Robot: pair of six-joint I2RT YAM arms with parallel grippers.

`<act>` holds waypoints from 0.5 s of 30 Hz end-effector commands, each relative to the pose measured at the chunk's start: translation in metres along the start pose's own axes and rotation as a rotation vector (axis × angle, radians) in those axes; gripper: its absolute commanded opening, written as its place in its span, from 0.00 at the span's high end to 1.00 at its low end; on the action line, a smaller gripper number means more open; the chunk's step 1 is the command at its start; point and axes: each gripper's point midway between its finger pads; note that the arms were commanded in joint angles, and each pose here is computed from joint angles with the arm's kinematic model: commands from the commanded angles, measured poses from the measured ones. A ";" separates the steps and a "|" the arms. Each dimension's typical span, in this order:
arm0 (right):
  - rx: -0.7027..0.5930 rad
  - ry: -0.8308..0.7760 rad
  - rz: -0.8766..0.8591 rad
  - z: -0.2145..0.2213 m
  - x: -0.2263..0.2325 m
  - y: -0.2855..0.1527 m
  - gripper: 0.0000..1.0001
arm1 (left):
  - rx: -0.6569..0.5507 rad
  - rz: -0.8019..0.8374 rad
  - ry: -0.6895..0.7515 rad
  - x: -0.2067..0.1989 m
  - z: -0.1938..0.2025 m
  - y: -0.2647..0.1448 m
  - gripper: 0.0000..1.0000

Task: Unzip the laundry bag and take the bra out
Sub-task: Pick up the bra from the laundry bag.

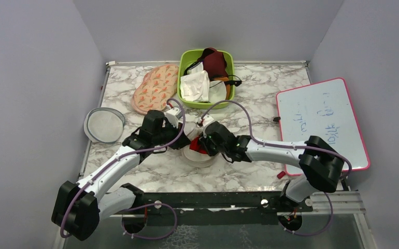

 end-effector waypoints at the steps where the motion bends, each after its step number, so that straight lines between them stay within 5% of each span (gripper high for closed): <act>1: -0.166 0.049 -0.020 -0.044 0.002 -0.017 0.99 | -0.001 0.029 0.005 -0.006 -0.003 0.002 1.00; 15: -0.507 0.210 -0.011 -0.082 -0.010 -0.062 0.99 | -0.010 0.052 0.014 -0.012 -0.005 -0.001 1.00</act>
Point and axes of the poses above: each gripper's point midway between its finger pads, its own y axis out along the fingers, its own x axis along the line the jaws close on, z = x × y, and after that the axes turned 13 degrees about -y, right-handed
